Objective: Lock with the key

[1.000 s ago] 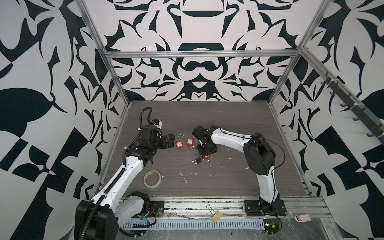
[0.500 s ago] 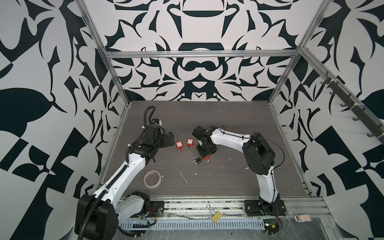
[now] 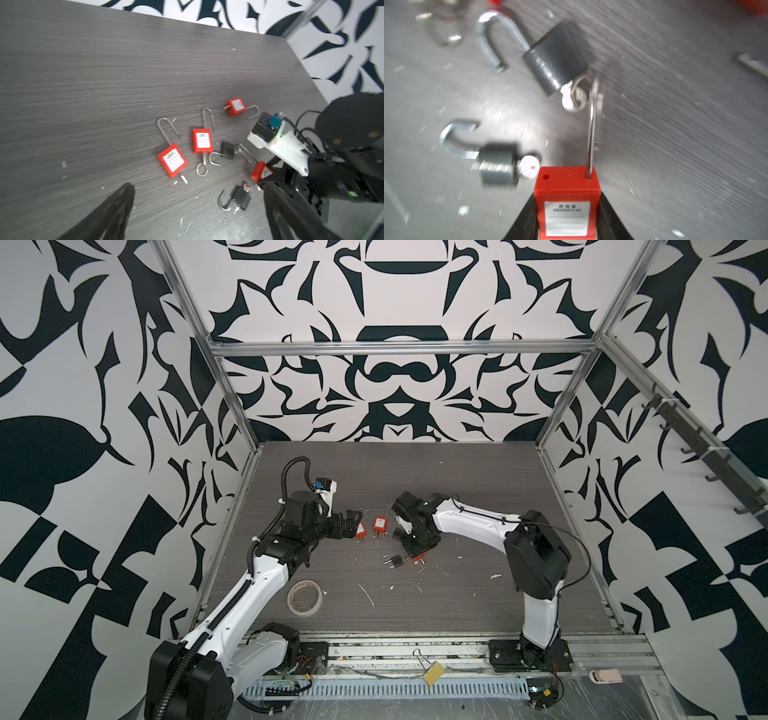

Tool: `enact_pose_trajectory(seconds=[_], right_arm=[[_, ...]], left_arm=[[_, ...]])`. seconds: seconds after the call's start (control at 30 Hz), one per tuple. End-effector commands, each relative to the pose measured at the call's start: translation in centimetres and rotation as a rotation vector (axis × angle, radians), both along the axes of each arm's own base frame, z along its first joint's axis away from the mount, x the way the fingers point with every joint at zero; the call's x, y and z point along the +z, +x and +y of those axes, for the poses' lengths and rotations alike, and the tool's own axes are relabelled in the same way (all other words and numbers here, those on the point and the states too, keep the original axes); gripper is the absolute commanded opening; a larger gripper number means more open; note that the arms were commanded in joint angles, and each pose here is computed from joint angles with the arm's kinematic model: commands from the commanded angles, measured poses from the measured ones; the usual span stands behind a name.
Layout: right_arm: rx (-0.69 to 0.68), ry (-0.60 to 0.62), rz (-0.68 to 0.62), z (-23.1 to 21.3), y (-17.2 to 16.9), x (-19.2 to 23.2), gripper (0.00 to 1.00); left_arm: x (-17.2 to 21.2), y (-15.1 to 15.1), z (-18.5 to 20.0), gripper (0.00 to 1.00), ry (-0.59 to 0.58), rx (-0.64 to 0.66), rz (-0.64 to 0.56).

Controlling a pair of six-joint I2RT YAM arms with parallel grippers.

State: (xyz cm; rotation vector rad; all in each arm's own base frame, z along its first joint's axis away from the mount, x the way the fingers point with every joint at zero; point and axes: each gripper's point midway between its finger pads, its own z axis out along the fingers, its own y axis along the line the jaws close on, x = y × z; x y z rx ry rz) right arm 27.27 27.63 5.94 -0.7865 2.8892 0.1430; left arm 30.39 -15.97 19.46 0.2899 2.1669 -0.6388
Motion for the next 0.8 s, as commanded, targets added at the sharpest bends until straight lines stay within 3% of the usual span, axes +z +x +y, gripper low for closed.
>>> enact_pose_trajectory(seconds=[0.0,0.07,0.17,0.33,0.47,0.57,0.77], right_arm=[[0.106,0.053,-0.124,-0.3,0.2,4.1,0.34],[0.138,0.068,-0.203,-0.8,0.4,5.6,0.34],[0.207,0.123,-0.32,-1.3,0.1,8.2,0.34],[0.412,0.237,-0.442,-1.0,-1.8,11.5,0.34],[0.499,0.247,-0.552,-1.3,-2.0,13.5,0.34],[0.583,0.291,-0.619,-0.9,-2.6,15.2,0.37],[0.741,0.319,-0.628,-0.3,-4.1,16.0,0.38]], left_arm=[[1.4,-1.4,-2.5,0.95,-0.041,-0.193,-0.076],[2.1,-1.6,-2.9,0.88,-0.041,-0.232,-0.105],[3.1,-2.6,-4.0,0.7,-0.02,-0.349,-0.17],[4.3,-4.6,-5.4,0.68,0.026,-0.499,-0.311],[5.5,-6.7,-7.2,0.51,0.031,-0.694,-0.428],[6.9,-7.9,-8.2,0.48,0.009,-0.81,-0.495],[7.5,-8.8,-10.1,0.37,0.033,-0.969,-0.568]])
